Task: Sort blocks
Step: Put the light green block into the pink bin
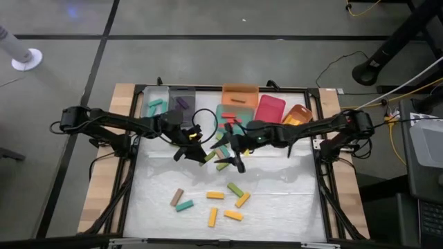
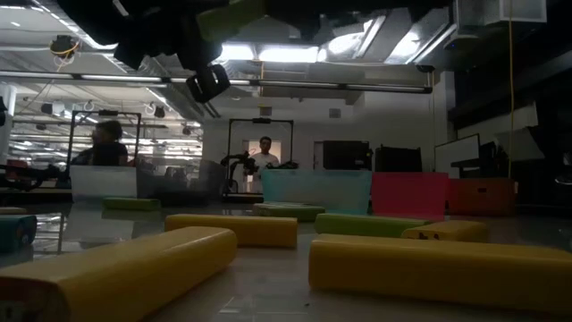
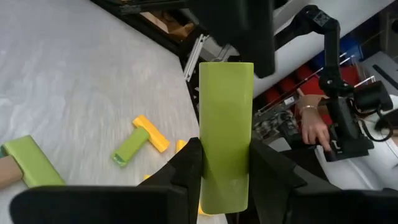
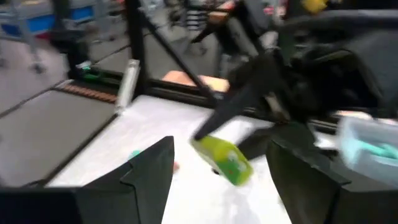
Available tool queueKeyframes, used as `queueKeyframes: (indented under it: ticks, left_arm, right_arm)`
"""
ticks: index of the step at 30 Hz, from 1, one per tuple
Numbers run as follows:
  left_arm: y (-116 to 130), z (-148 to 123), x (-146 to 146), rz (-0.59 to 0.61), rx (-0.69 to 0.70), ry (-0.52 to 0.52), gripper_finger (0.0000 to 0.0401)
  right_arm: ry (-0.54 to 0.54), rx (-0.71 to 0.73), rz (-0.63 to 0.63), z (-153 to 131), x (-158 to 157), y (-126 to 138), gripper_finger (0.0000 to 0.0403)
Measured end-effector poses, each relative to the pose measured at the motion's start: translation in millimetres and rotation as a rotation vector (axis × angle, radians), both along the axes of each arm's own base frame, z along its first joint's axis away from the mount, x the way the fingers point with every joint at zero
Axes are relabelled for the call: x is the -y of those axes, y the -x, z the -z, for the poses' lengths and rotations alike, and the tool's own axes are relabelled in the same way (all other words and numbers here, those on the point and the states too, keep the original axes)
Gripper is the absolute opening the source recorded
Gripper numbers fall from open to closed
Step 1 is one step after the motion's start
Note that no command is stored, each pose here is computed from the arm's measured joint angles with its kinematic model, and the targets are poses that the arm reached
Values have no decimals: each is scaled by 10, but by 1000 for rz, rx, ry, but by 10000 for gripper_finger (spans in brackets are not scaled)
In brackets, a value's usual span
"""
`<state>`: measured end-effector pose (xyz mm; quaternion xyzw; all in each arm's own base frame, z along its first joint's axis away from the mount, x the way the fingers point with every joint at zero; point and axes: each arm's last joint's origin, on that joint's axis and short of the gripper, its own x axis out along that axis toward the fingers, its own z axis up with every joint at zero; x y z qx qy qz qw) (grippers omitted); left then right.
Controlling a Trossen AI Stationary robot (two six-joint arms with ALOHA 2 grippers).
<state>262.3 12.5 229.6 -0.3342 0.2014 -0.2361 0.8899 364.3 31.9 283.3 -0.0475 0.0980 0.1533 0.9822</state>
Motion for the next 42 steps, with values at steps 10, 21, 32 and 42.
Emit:
queueKeyframes:
  ticks: [10, 21, 32, 42]
  left_arm:
    - [-4, -12, 8, 1, 9, 4, 93]
    - [-11, -38, 4, -19, -4, 61, 95]
    - [-43, -30, -3, -41, -11, 100, 97]
    - [-46, -35, -11, -40, 5, 88, 97]
  right_arm:
    - [33, -32, -53, -27, 46, -65, 253]
    - [37, -30, -54, -7, 44, -82, 253]
    - [38, -27, -54, 25, 38, -182, 253]
    - [62, -47, -60, 54, 39, -180, 242]
